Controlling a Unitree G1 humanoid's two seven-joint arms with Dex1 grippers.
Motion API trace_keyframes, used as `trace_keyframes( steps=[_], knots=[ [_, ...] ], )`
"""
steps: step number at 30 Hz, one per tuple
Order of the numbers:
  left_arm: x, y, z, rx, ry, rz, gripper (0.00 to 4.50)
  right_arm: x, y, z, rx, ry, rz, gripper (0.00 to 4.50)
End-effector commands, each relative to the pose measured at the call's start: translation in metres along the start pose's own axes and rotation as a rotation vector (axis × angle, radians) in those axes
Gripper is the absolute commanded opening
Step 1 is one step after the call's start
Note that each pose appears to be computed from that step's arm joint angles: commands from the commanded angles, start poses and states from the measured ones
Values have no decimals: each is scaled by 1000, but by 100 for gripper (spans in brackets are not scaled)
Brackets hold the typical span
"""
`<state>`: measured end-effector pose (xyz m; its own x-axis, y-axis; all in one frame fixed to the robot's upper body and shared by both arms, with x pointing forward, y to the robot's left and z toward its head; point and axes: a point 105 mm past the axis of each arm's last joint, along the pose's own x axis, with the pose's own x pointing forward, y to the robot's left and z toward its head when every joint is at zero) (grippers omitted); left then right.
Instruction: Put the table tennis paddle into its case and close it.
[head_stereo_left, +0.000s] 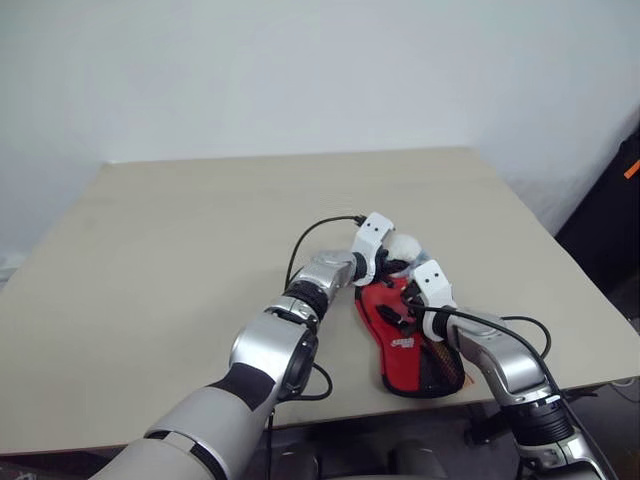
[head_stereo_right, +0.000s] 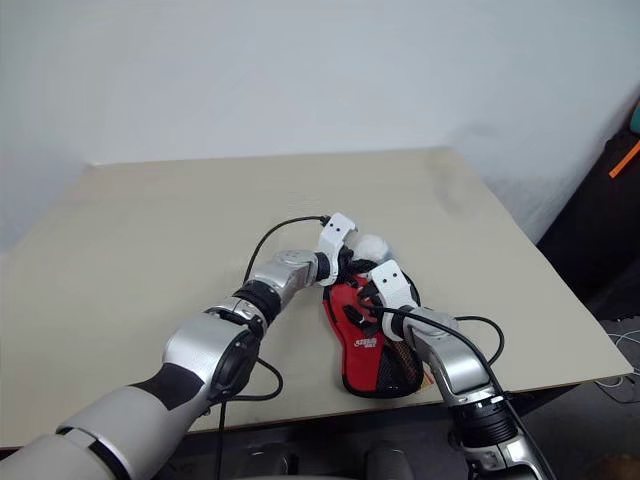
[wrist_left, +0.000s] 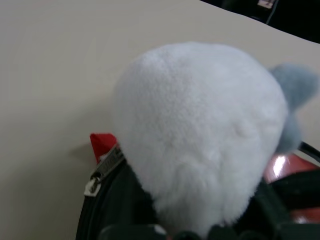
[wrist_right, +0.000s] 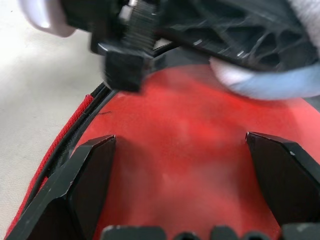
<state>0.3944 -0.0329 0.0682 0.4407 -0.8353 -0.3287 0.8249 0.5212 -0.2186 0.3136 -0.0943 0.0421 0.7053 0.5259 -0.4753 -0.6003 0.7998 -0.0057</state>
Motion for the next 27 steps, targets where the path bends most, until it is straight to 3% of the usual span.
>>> trace_keyframes(
  steps=[1, 4, 14, 18, 23, 27],
  knots=[
    [-2, -8, 22, 36, -60, -83, 297, 4, 0, -34, 14, 131, 3, 450],
    [-7, -9, 27, 17, -79, -123, 400, 6, 2, -31, -3, 126, 21, 450],
    [-34, -4, 45, -34, -140, -246, 400, -5, 9, -30, -61, 123, 85, 450],
    [-59, 7, 46, 0, -141, -260, 400, -25, 10, -5, -72, 3, 131, 450],
    [-99, -14, 13, 65, -16, -429, 400, -46, -20, 27, 30, -156, 93, 450],
    [-100, -31, -5, 51, 25, -447, 400, -48, -32, 37, 16, -196, 50, 450]
  ],
)
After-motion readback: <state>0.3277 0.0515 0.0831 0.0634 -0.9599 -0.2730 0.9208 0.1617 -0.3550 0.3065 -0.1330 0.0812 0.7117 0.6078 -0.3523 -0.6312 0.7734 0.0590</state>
